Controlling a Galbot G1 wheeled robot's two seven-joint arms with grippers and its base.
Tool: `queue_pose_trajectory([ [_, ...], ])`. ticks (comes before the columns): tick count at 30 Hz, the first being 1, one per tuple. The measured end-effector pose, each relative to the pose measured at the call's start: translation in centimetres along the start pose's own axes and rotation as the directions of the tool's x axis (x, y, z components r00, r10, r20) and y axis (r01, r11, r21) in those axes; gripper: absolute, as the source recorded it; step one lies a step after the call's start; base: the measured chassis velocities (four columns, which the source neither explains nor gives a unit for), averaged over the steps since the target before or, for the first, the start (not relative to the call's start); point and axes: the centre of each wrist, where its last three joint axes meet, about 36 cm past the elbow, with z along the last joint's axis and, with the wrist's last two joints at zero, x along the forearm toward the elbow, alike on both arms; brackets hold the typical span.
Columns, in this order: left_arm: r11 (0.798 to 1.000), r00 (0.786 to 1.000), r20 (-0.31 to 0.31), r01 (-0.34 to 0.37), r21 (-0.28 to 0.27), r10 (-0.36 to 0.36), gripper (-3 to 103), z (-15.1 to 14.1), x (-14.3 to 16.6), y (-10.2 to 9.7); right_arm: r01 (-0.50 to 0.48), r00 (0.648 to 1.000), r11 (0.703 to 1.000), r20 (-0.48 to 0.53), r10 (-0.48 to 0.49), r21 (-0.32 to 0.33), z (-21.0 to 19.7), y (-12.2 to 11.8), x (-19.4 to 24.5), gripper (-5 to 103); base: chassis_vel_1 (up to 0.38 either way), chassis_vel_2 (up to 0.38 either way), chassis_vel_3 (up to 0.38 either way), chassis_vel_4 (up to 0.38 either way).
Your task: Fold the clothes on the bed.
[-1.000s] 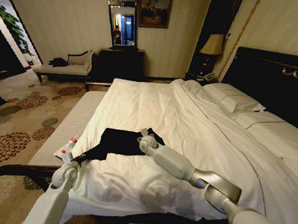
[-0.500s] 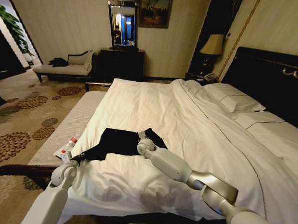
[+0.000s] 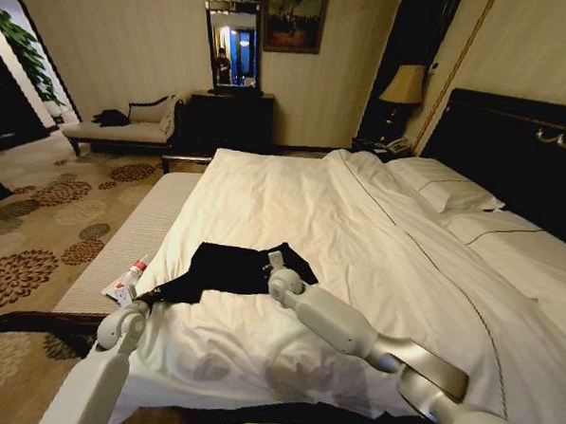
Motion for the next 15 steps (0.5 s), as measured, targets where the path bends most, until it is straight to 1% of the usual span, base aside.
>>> queue_pose_trajectory([
  [1, 1.000, 1.000, 0.000, 0.000, 0.000, 0.000, 2, 0.0, 0.0, 0.0, 0.000, 1.000, 1.000, 0.000, 0.000, 0.000, 0.0, 0.0, 0.0, 0, 0.000, 0.000, 0.000, 0.000],
  [3, 1.000, 0.999, 0.036, -0.018, 0.009, 0.018, 2, -0.8, 0.3, -0.5, 0.062, 0.990, 0.997, 0.134, -0.054, -0.053, 0.5, -3.0, 1.1, 0, 0.000, 0.000, 0.000, 0.000],
  [4, 1.000, 0.999, 0.036, -0.018, 0.009, 0.018, 2, -0.8, 0.3, -0.5, 0.062, 0.990, 0.997, 0.134, -0.054, -0.053, 0.5, -3.0, 1.1, 0, 0.000, 0.000, 0.000, 0.000],
  [5, 0.999, 0.997, 0.066, -0.035, 0.015, 0.034, 2, -1.6, 0.5, -0.9, 0.116, 0.969, 0.990, 0.226, -0.096, -0.077, 0.6, -5.1, 2.3, 0, 0.000, 0.000, 0.000, 0.000],
  [6, 0.999, 0.995, 0.088, -0.050, 0.021, 0.048, 2, -2.2, 0.6, -1.2, 0.151, 0.954, 0.985, 0.272, -0.124, -0.083, 0.6, -6.1, 3.1, 0, 0.000, 0.000, 0.000, 0.000],
  [7, 0.999, 0.995, 0.088, -0.050, 0.021, 0.048, 2, -2.2, 0.6, -1.2, 0.151, 0.954, 0.985, 0.272, -0.124, -0.083, 0.6, -6.1, 3.1, 0, 0.000, 0.000, 0.000, 0.000],
  [8, 0.996, 0.990, 0.123, -0.080, 0.034, 0.076, 2, -3.3, 1.0, -1.8, 0.198, 0.928, 0.976, 0.338, -0.157, -0.089, 0.4, -7.4, 4.4, 0, 0.000, 0.000, 0.000, 0.000],
  [9, 0.995, 0.988, 0.133, -0.089, 0.039, 0.084, 2, -3.6, 1.1, -2.0, 0.207, 0.921, 0.974, 0.355, -0.163, -0.091, 0.4, -7.7, 4.7, 0, 0.000, 0.000, 0.000, 0.000],
  [11, 0.987, 0.971, 0.201, -0.146, 0.061, 0.131, 2, -5.7, 1.9, -3.0, 0.253, 0.868, 0.962, 0.464, -0.179, -0.103, -0.3, -9.3, 6.9, 0, 0.000, 0.000, 0.000, 0.000],
  [12, 0.987, 0.971, 0.201, -0.146, 0.061, 0.131, 2, -5.7, 1.9, -3.0, 0.253, 0.868, 0.962, 0.464, -0.179, -0.103, -0.3, -9.3, 6.9, 0, 0.000, 0.000, 0.000, 0.000],
  [14, 0.975, 0.944, 0.278, -0.209, 0.079, 0.180, 2, -8.2, 3.3, -4.1, 0.283, 0.793, 0.953, 0.585, -0.168, -0.111, -1.3, -11.1, 9.2, 0, 0.000, 0.000, 0.000, 0.000],
  [15, 0.975, 0.944, 0.278, -0.209, 0.079, 0.180, 2, -8.2, 3.3, -4.1, 0.283, 0.793, 0.953, 0.585, -0.168, -0.111, -1.3, -11.1, 9.2, 0, 0.000, 0.000, 0.000, 0.000],
])
